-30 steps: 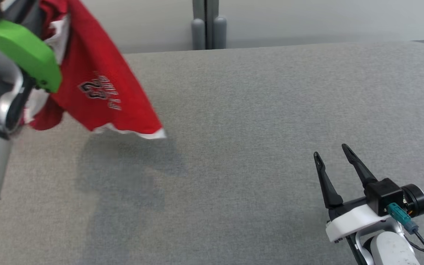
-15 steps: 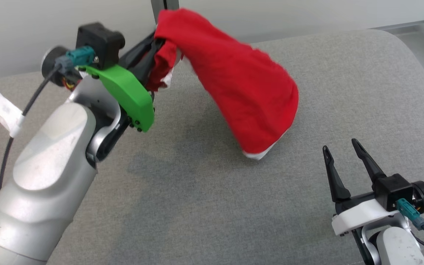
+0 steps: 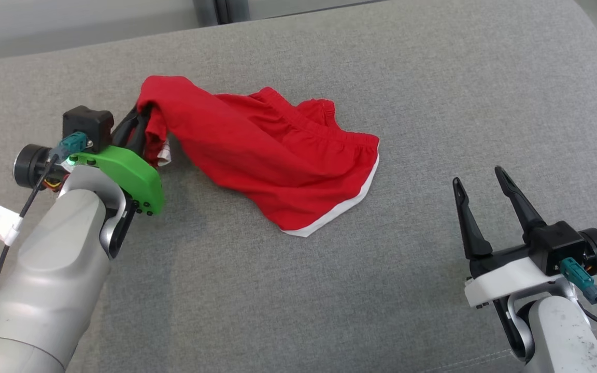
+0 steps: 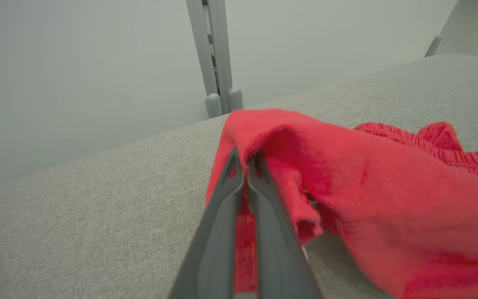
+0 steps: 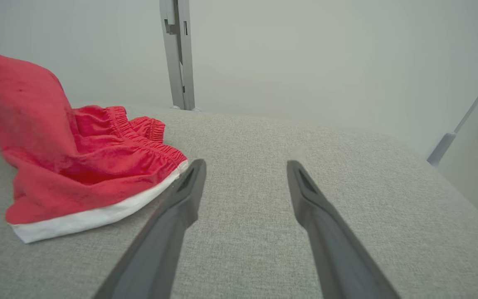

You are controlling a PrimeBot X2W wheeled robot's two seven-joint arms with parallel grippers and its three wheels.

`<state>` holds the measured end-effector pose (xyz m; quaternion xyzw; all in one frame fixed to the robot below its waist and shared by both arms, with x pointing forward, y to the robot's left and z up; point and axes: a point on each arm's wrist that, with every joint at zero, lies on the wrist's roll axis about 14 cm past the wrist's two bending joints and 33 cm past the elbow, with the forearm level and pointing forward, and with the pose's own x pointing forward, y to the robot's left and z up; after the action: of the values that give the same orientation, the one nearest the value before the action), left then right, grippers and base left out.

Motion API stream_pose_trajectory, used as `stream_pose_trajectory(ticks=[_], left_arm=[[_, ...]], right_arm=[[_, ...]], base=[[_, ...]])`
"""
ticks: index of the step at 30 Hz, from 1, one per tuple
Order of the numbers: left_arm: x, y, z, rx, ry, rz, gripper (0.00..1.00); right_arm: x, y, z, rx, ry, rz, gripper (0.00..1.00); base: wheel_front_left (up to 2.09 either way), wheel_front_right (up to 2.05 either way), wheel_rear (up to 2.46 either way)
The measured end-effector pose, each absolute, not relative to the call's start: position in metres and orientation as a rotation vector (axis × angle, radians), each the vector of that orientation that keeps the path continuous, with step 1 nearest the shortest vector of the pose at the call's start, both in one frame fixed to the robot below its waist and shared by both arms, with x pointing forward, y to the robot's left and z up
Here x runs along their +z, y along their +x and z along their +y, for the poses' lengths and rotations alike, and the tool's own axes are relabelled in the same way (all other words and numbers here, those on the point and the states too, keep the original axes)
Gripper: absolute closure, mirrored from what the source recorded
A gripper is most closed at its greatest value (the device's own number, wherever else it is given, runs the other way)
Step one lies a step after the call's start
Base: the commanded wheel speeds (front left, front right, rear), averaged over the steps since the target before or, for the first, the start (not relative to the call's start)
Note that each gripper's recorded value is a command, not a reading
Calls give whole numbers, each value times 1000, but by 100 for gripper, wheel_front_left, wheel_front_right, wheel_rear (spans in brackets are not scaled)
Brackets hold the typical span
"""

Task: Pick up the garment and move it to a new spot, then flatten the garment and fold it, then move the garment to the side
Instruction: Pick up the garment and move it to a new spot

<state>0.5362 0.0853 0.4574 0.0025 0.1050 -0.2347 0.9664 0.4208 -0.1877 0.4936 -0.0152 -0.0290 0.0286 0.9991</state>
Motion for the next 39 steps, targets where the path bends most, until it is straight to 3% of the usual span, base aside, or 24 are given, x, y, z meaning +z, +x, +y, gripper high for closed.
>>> stream_pose_trajectory(ticks=[1,2,3,10,18,39], left_arm=[[453,537,86,-469,6,220,80],[447,538,87,-465,9,233,26],[442,538,87,-463,11,239,1],[459,542,86,-460,15,187,0],[480,513,94,-435,-38,108,0],[494,378,142,-187,-221,-14,0]], right_arm=[[492,421,-189,55,-31,-53,0],[489,422,-190,52,-32,-47,0],[487,422,-191,49,-34,-42,0],[488,424,-189,53,-35,-45,0],[500,420,-182,71,-36,-74,0],[523,371,-168,109,-14,-132,0]], base=[[0,0,0],[0,0,0],[0,0,0],[0,0,0],[0,0,0],[0,0,0]])
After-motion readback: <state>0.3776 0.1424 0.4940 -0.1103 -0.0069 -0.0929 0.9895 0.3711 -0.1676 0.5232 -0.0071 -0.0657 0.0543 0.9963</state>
